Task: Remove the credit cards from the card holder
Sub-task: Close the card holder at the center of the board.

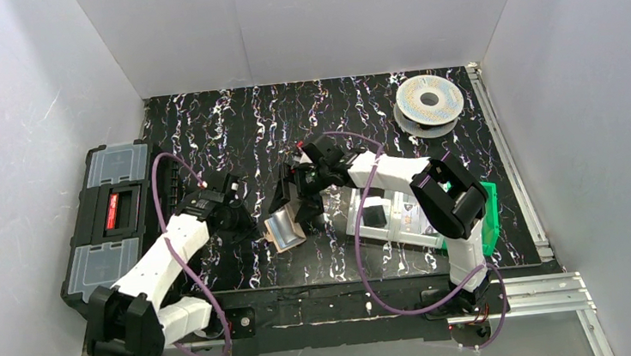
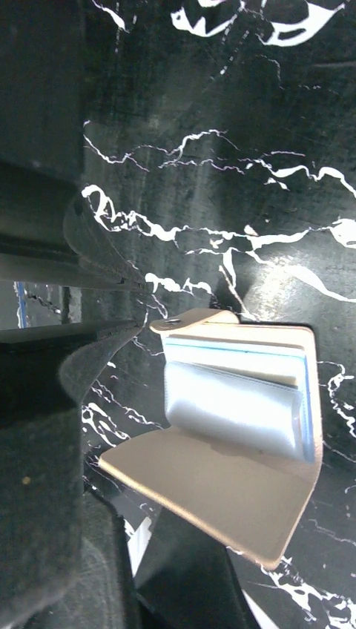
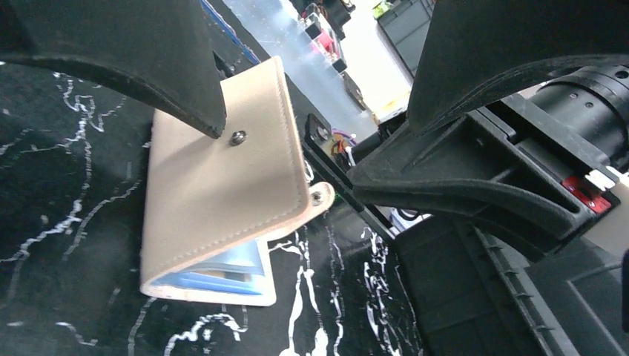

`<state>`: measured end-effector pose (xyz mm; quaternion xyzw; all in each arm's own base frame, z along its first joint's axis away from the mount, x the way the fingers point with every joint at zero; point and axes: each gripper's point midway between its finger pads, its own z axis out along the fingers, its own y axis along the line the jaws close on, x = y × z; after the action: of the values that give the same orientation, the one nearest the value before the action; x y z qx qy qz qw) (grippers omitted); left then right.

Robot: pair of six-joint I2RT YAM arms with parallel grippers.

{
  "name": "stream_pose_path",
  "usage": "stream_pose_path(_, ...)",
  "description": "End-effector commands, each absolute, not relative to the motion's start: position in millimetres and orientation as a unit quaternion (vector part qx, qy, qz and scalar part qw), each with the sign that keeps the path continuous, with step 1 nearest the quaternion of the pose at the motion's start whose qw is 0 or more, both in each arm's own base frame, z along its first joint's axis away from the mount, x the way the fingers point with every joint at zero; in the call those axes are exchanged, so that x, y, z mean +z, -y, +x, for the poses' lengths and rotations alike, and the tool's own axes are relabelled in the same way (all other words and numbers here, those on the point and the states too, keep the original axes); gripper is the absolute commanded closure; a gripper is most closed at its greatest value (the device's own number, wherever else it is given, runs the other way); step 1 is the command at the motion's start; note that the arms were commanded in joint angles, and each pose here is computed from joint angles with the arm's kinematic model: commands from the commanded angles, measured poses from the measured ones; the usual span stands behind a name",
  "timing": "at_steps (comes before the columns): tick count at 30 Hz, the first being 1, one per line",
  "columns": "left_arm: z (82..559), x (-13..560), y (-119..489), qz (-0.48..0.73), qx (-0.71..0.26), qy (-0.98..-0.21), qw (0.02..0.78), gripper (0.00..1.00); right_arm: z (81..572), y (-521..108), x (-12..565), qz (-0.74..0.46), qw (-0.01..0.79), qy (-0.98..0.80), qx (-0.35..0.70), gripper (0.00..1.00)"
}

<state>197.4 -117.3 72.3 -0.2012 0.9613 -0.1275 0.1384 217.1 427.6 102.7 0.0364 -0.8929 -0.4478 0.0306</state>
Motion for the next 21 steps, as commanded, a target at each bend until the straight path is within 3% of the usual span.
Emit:
stream_pose_path(1,187.3,93.5,109.0,-0.195,-0.126,-0.96,0.155,0.8,219.4,-447.4,135.6,0.056,0.005,0.883,-0.466,0.02)
stream_pose_path(21,184.2,127.8,106.8,-0.169,-0.139,-0.958,0.184,0.8,209.6,-464.2,52.0,0.048,0.056,0.909,-0.411,0.02)
